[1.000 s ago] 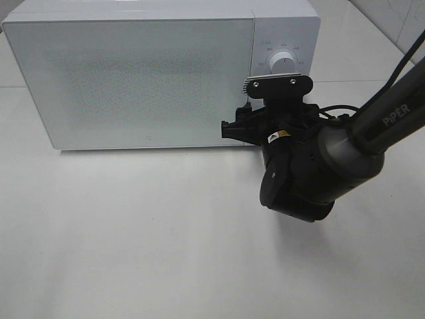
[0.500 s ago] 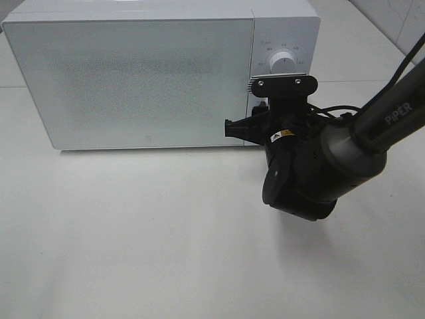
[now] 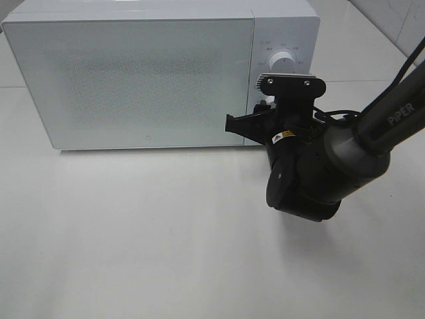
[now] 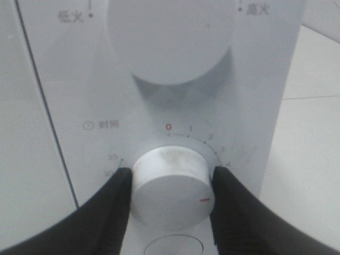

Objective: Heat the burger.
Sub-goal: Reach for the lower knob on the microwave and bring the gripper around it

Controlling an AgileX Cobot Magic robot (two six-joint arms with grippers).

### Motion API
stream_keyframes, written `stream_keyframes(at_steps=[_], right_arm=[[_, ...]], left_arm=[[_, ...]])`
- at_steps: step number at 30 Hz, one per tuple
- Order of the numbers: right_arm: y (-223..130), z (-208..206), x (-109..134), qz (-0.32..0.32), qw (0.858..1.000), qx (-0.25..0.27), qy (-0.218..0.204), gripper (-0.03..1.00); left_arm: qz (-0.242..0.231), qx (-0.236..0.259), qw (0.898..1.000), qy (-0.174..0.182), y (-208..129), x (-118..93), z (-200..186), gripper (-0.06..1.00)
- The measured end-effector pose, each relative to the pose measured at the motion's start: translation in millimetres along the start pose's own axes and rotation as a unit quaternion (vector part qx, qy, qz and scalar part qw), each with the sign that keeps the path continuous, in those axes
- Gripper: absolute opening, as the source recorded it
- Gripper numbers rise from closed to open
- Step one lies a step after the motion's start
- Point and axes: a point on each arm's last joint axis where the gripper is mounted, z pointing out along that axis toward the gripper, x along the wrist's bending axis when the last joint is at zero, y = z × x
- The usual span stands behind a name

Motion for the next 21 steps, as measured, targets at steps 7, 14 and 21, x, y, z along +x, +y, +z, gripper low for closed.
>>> stream_keyframes(at_steps=[7, 14, 21], right_arm=[[-0.2, -1.2, 0.2, 0.17, 0.985, -0.003, 0.013, 0.44], [-0.9, -1.2, -0.2, 0.361, 0.932, 0.001, 0.028, 0.44], [-1.2, -1.6, 0.5, 0.489, 0.872, 0.006, 0.033, 0.44]], left_arm=[[0.0, 0.0, 1.0, 0.0, 0.0, 0.0, 0.0, 0.98], [0.0, 0.0, 1.0, 0.0, 0.0, 0.0, 0.0, 0.98], [0.0, 0.0, 1.0, 0.0, 0.0, 0.0, 0.0, 0.98]])
